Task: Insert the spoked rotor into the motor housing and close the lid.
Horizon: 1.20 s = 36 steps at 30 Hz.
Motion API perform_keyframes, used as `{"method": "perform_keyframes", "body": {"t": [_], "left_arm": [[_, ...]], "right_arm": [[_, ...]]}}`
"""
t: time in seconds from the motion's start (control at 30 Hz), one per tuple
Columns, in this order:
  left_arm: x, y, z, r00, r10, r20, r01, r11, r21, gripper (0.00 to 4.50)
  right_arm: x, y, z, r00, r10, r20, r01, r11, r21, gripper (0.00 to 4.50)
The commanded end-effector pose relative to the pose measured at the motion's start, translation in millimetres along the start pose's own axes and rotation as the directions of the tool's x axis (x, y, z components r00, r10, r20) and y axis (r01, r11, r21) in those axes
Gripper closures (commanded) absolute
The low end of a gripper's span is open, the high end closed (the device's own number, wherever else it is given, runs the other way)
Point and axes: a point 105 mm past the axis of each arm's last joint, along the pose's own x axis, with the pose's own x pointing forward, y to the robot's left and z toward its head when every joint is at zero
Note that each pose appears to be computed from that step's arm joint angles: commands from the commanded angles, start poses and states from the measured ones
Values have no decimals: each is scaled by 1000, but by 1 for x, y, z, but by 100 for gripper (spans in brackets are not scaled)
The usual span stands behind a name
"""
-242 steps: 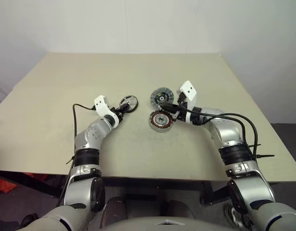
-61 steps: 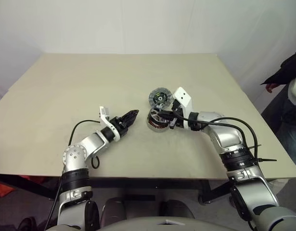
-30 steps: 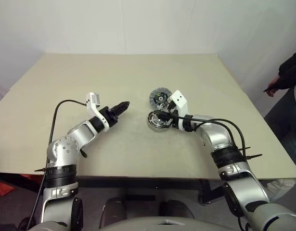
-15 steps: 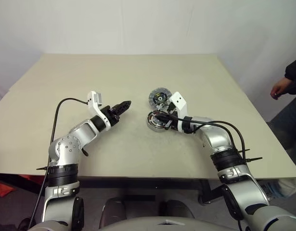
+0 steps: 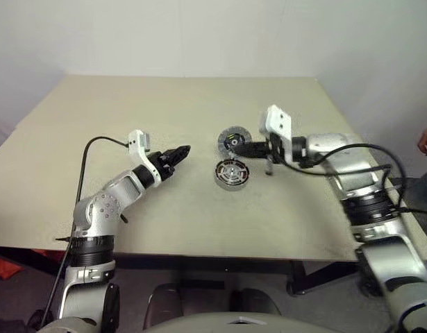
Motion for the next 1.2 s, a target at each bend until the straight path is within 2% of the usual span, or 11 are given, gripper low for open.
{"method": "perform_keyframes", "body": {"t": [0.03,0.1,0.2,0.33,0.57,0.87,1.2], "left_arm": [[3,-17,32,997,-49,59,38,983,177,185],[4,-20,43,995,-55,81,36,975,218,185],[4,-25,48,994,-64,86,41,967,253,185],[4,-25,45,994,-62,87,39,970,240,185],[0,-25,50,992,-54,111,29,976,216,185],[-1,-28,51,990,-60,129,34,980,194,185],[0,-31,43,991,-61,122,38,984,176,185]], "right_arm": [[-1,7,-2,987,145,-68,-151,985,-83,324],[5,-2,-11,987,102,-122,-117,985,-128,255],[15,-3,-15,980,133,-147,-156,976,-155,152],[29,-2,-16,981,153,-122,-171,973,-155,152],[42,15,-33,961,233,-149,-253,958,-135,152],[44,19,-57,943,252,-216,-278,955,-101,152],[39,9,-66,925,240,-293,-282,953,-111,152]]}}
